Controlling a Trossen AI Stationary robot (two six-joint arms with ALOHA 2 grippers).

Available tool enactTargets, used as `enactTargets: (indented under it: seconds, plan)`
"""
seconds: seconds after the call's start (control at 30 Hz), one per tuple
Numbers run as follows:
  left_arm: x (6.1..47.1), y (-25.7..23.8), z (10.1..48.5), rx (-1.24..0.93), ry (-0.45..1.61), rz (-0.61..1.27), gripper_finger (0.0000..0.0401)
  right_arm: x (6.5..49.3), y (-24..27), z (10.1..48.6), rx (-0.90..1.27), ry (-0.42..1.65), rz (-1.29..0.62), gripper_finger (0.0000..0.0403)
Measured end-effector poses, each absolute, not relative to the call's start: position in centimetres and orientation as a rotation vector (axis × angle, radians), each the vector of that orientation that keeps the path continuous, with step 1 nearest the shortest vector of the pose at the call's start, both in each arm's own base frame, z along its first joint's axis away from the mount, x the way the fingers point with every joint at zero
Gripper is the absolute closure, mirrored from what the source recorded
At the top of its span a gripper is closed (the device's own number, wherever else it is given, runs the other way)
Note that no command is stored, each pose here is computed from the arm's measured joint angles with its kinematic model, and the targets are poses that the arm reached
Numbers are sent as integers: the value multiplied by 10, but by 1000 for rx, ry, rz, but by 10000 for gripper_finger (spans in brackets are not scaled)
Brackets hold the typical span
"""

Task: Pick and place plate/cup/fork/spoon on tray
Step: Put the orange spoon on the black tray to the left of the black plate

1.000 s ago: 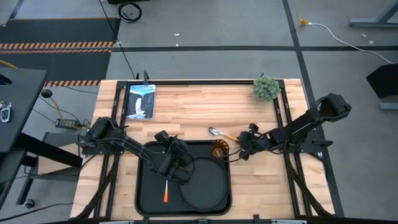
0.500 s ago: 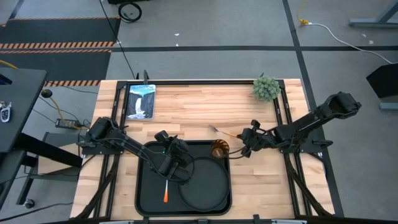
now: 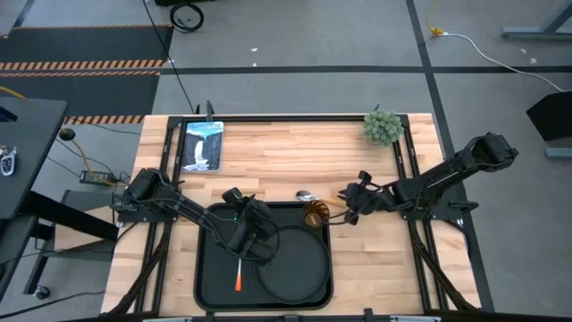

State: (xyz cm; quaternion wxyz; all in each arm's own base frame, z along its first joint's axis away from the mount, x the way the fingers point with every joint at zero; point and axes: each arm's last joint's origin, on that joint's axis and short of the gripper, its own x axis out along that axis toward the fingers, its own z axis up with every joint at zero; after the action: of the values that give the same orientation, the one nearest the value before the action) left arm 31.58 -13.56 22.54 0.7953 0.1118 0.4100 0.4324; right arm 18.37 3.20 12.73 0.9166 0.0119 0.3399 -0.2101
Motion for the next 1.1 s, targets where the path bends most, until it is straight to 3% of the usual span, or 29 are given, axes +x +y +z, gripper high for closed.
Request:
enactTargets:
  seconds: [0.27, 0.57, 0.83, 1.1]
  plan:
    - [316, -136, 225, 237, 878, 929, 266, 187, 26, 121, -3, 554, -291, 242]
    - [317, -136, 225, 230, 873, 927, 266, 189, 20, 93, -41, 644, -238, 183]
    - [317, -136, 225, 230, 872, 927, 266, 199, 10, 81, -23, 623, -225, 182]
    - [317, -136, 225, 238, 877, 923, 266, 203, -1, 76, 25, 614, -206, 220]
